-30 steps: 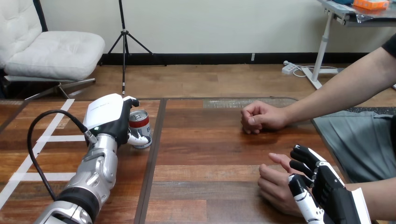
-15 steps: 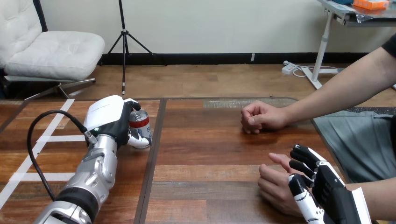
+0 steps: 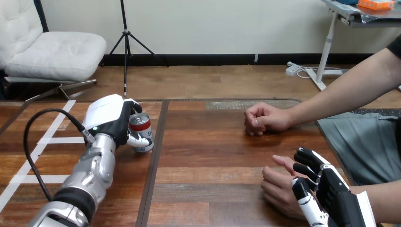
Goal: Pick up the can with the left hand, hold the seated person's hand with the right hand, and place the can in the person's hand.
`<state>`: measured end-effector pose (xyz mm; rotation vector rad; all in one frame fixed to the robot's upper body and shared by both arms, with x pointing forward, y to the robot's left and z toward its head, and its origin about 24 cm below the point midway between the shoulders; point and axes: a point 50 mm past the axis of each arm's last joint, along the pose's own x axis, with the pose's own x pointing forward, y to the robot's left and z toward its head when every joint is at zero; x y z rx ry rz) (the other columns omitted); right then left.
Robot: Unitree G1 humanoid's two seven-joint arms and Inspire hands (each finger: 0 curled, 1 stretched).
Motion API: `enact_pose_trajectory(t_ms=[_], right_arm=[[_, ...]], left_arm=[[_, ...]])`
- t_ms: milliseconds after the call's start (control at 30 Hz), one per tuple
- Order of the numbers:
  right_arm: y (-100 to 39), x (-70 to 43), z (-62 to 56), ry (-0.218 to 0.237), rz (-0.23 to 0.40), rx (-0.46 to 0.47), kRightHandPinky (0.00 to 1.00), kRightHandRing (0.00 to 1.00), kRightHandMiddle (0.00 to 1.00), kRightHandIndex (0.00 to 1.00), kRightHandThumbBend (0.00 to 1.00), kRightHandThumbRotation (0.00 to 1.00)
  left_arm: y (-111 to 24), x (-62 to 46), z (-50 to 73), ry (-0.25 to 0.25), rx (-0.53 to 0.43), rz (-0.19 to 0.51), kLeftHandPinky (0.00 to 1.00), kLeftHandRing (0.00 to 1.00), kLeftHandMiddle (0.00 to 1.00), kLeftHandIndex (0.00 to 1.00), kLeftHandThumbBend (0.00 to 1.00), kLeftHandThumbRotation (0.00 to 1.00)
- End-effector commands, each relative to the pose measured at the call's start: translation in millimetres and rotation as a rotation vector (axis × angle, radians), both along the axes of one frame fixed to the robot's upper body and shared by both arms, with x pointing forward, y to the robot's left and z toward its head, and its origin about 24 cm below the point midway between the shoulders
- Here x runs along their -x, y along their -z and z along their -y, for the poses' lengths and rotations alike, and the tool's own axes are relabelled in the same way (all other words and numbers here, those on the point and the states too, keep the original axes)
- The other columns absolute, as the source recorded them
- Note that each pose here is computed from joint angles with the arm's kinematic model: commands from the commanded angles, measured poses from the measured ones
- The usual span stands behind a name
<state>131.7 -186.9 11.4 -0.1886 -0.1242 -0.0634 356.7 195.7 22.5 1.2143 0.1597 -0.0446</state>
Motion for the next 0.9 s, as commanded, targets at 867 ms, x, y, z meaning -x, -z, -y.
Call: enact_pose_trajectory(t_ms=[867], right_arm=[[-9.4, -9.2, -5.9, -0.023, 0.068, 0.006, 0.77, 0.83, 0.85, 0.83, 0.52, 0.63]], left_arm=[[-33.0, -19.9, 6.2, 0.052, -0.046, 0.078, 0.58, 0.69, 0.73, 0.71, 0.79, 0.00]])
